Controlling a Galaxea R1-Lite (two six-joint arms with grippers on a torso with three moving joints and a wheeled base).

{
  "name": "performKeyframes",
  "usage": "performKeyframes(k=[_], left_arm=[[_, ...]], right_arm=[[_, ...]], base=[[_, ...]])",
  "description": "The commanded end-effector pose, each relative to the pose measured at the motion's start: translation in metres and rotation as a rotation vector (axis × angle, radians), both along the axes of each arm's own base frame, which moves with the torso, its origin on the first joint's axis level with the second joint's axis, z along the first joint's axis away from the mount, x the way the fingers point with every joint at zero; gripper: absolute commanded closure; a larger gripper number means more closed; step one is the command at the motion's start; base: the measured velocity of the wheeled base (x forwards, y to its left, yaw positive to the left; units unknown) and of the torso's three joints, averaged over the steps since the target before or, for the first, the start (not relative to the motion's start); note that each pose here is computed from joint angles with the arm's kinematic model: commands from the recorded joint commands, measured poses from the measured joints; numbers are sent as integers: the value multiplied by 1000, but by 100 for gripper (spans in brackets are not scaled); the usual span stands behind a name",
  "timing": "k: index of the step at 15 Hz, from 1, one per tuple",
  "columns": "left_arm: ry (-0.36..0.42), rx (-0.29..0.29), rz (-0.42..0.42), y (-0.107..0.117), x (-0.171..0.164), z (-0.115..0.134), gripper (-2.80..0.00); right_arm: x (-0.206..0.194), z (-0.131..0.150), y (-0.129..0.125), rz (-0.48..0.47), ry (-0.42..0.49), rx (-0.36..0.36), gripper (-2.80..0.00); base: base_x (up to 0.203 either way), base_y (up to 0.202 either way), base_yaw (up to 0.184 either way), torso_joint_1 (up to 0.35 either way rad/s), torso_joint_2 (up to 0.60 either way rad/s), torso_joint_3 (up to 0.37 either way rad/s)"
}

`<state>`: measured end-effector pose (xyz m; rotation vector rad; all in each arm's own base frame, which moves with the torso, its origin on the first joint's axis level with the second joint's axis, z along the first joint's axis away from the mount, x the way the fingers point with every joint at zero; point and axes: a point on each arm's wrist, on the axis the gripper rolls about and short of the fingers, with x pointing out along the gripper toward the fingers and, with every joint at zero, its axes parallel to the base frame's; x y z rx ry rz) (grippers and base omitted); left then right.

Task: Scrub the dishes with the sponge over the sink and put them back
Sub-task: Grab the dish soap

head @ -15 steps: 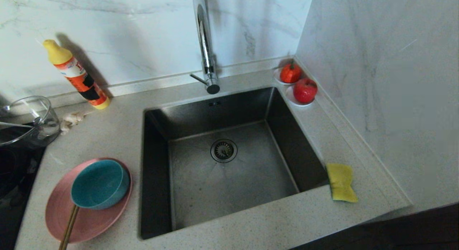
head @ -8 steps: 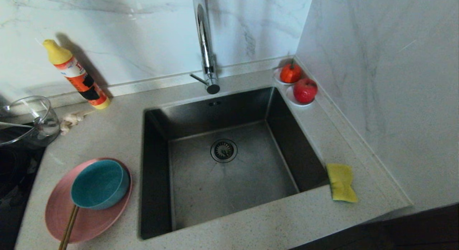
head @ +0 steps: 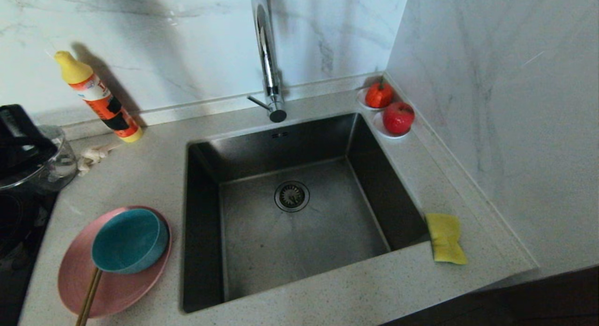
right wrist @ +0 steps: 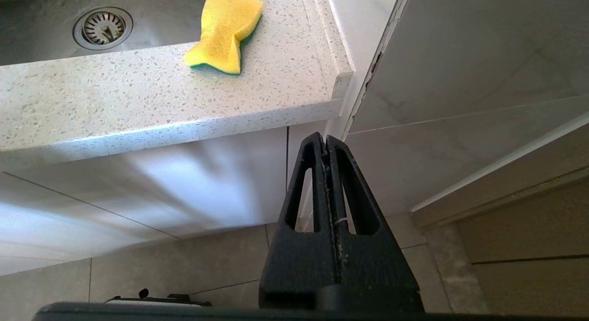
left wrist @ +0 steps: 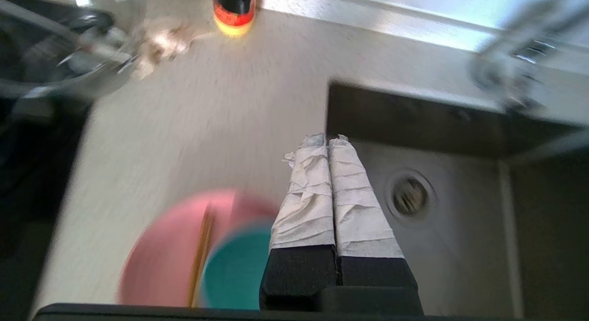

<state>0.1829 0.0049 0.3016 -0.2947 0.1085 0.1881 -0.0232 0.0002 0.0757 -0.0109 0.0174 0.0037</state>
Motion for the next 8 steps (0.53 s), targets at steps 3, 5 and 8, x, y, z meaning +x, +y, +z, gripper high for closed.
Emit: performKeyframes(k=[3, 5, 8], left_arm=[[72, 15, 87, 5, 113, -44, 0], [39, 32, 118, 9, 138, -54, 0], [-40, 88, 205, 12, 167, -65, 0]], right_arm=[[0, 0, 0, 0, -1, 0, 0], [0, 0, 0, 0, -1, 0, 0], [0, 0, 0, 1, -1, -1, 0]], base=[[0, 0, 0, 0, 0, 0], [0, 0, 0, 0, 0, 0], [0, 0, 0, 0, 0, 0]])
